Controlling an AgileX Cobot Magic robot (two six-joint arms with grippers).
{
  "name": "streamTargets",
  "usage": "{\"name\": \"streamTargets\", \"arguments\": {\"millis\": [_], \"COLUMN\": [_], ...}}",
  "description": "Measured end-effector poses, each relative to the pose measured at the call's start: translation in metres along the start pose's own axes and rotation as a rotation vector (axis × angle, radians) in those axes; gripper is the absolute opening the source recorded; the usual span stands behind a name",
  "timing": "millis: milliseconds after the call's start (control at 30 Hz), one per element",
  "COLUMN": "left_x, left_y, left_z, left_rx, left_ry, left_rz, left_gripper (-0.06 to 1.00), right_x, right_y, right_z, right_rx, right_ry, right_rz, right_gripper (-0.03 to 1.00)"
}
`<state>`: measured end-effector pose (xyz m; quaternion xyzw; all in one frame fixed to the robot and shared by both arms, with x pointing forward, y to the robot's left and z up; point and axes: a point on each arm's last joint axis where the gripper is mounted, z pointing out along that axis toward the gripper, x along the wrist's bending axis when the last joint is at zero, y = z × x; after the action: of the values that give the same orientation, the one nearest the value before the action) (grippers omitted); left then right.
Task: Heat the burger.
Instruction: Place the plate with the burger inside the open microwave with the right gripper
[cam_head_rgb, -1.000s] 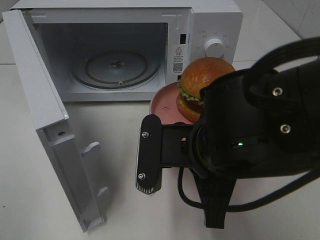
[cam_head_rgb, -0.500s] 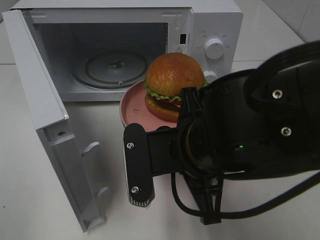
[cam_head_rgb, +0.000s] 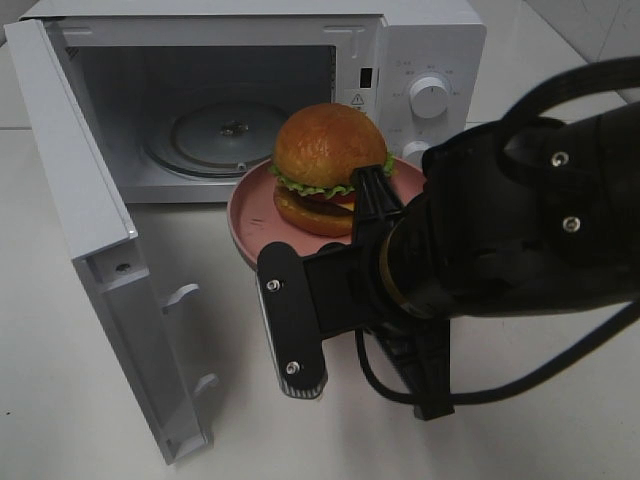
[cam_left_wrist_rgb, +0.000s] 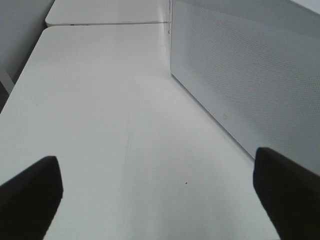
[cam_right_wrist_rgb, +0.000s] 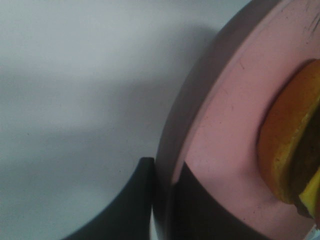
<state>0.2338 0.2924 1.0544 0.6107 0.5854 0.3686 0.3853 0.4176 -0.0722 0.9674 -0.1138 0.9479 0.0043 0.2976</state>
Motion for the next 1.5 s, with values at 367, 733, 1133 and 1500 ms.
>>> {"name": "streamTargets", "arguments": {"millis": [367, 733, 1133, 1500], "left_x": [0.000, 0.000, 0.000, 0.000], "left_y": [0.000, 0.000, 0.000, 0.000], "left_z": [0.000, 0.000, 0.000, 0.000], "left_rx": [0.000, 0.000, 0.000, 0.000], "left_ry": [0.000, 0.000, 0.000, 0.000], "left_rz": [0.000, 0.000, 0.000, 0.000], "left_gripper": [0.98, 0.98, 0.98, 0.98], "right_x": [-0.015, -0.022, -0.028, -0.032], "right_y": [-0.015, -0.034, -0.048, -0.054], "right_z": [0.013, 0.023, 0.030, 0.032], "right_rx": [-0.076, -0.121, -0.232, -0.273], "right_ry": [0.011, 0.085, 0.122, 0.116], "right_rz": [-0.142, -0.235, -0.266, -0.267], "right_gripper": [0.07, 0.07, 0.07, 0.07]}}
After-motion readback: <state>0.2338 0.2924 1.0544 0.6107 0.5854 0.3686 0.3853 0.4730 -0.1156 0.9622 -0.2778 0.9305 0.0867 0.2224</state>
